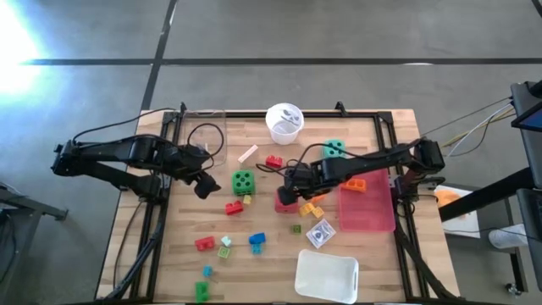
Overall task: Pick & Place Toys
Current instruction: Put the red dice into the transparent bin
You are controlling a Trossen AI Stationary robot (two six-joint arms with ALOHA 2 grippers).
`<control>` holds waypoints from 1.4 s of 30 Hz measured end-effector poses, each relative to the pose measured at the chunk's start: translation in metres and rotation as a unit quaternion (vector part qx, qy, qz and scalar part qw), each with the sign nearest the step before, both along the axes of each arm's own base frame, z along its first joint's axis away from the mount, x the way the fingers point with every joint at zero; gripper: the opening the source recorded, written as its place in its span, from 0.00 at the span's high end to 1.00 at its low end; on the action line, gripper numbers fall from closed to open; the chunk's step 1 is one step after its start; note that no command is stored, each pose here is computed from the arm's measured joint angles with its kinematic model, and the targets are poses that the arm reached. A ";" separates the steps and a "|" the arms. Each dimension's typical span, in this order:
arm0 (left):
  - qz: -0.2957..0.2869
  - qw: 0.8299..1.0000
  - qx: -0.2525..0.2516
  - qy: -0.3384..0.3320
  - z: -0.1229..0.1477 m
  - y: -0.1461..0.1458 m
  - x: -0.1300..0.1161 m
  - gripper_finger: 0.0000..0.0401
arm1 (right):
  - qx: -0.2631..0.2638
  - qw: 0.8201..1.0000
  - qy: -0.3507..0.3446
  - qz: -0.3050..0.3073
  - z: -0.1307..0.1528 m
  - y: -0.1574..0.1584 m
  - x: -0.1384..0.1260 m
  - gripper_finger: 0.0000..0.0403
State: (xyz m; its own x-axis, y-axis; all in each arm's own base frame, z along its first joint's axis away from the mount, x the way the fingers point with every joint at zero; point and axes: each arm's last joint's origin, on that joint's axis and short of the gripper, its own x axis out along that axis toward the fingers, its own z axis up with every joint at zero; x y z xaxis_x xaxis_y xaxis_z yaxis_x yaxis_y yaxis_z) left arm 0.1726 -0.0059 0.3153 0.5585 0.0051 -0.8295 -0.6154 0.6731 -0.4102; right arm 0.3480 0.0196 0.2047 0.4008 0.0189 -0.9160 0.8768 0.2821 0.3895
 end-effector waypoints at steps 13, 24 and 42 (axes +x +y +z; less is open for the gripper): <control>-0.002 1.000 -0.003 -0.004 0.001 0.000 0.001 0.02 | 0.050 0.988 -0.111 -0.091 -0.044 0.000 -0.005 0.27; -0.005 1.000 -0.008 -0.004 0.001 -0.001 0.001 0.02 | 0.046 0.985 -0.127 -0.106 -0.056 -0.001 -0.011 0.53; 0.001 1.000 -0.023 -0.017 0.000 -0.001 0.009 0.02 | 0.005 0.983 -0.183 -0.035 -0.036 0.000 0.003 0.77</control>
